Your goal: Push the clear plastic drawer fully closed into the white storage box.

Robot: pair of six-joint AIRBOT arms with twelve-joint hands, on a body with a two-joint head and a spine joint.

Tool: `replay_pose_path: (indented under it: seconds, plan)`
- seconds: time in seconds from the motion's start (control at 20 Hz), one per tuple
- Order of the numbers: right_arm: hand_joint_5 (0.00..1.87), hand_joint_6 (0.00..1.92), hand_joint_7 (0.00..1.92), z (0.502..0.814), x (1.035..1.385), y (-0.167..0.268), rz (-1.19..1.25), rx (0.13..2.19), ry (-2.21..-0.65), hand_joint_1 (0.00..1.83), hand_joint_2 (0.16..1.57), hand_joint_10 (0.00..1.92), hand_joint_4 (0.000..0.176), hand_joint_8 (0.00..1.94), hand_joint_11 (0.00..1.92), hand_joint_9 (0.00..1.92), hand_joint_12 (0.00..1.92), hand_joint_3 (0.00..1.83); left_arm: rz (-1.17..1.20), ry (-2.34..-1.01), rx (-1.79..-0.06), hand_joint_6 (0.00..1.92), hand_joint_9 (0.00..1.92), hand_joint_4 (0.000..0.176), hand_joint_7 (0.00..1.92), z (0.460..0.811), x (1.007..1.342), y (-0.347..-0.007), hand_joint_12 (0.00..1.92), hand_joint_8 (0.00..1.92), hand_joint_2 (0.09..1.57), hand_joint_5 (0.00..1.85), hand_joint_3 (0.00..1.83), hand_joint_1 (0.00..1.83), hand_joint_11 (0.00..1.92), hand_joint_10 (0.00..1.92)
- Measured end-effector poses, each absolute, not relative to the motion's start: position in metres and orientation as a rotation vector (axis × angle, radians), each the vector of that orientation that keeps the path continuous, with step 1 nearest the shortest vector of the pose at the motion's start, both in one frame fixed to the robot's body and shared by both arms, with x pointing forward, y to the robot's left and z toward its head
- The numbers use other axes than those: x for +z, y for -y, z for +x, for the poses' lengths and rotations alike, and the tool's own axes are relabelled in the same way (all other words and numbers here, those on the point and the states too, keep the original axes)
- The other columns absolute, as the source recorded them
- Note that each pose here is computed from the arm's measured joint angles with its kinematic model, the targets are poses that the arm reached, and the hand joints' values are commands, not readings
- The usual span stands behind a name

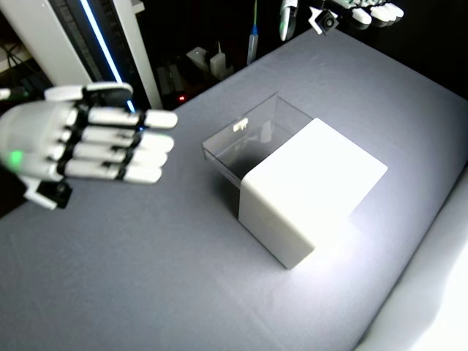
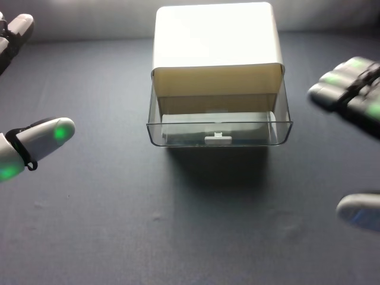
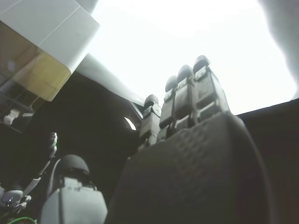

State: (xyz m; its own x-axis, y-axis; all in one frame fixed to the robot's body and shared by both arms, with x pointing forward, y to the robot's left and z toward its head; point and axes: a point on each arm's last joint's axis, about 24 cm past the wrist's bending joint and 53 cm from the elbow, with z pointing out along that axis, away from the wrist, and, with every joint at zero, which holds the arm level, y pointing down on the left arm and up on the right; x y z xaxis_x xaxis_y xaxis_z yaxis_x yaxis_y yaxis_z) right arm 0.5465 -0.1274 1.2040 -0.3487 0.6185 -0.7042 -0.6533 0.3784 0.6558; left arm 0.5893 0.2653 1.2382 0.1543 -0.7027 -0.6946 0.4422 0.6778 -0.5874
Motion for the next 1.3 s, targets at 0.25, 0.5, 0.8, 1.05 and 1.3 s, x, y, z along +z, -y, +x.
replay_pose_path:
  seconds: [0.25, 0.5, 0.8, 1.05, 1.3]
  plan:
    - [0.19, 0.0, 0.16, 0.53, 1.2, 0.092, -0.161, 1.408, -1.486, 0.0, 1.01, 0.0, 0.0, 0.0, 0.0, 0.1, 0.23, 0.0, -0.287, -1.149, -0.824, 0.0, 0.0, 0.176, 0.0, 0.591, 1.236, -0.269, 0.0, 0.0, 0.99, 0.0, 0.02, 0.0, 0.0, 0.0]
    - [0.19, 0.0, 0.16, 0.503, 1.201, 0.062, -0.302, 1.497, -1.516, 0.0, 1.01, 0.0, 0.0, 0.0, 0.0, 0.1, 0.24, 0.0, -0.291, -1.15, -0.821, 0.0, 0.0, 0.173, 0.0, 0.592, 1.236, -0.27, 0.0, 0.0, 1.02, 0.0, 0.03, 0.0, 0.0, 0.0]
    - [0.19, 0.0, 0.17, 0.491, 1.202, 0.048, -0.368, 1.541, -1.534, 0.0, 1.01, 0.0, 0.0, 0.0, 0.0, 0.1, 0.24, 0.0, -0.292, -1.156, -0.816, 0.0, 0.0, 0.15, 0.0, 0.591, 1.234, -0.271, 0.0, 0.0, 1.03, 0.0, 0.03, 0.0, 0.0, 0.0]
    - [0.19, 0.0, 0.17, 0.508, 1.176, 0.04, -0.315, 1.558, -1.628, 0.0, 1.01, 0.0, 0.0, 0.0, 0.0, 0.1, 0.24, 0.0, -0.301, -1.163, -0.822, 0.0, 0.0, 0.105, 0.0, 0.591, 1.229, -0.269, 0.0, 0.0, 1.06, 0.0, 0.04, 0.0, 0.0, 0.0]
    - [0.19, 0.0, 0.16, 0.511, 1.162, 0.032, -0.339, 1.538, -1.667, 0.08, 1.27, 0.01, 0.124, 0.0, 0.0, 0.2, 0.86, 0.0, -0.3, -1.163, -0.822, 0.0, 0.0, 0.104, 0.0, 0.591, 1.229, -0.269, 0.0, 0.0, 1.04, 0.0, 0.02, 0.0, 0.0, 0.0]
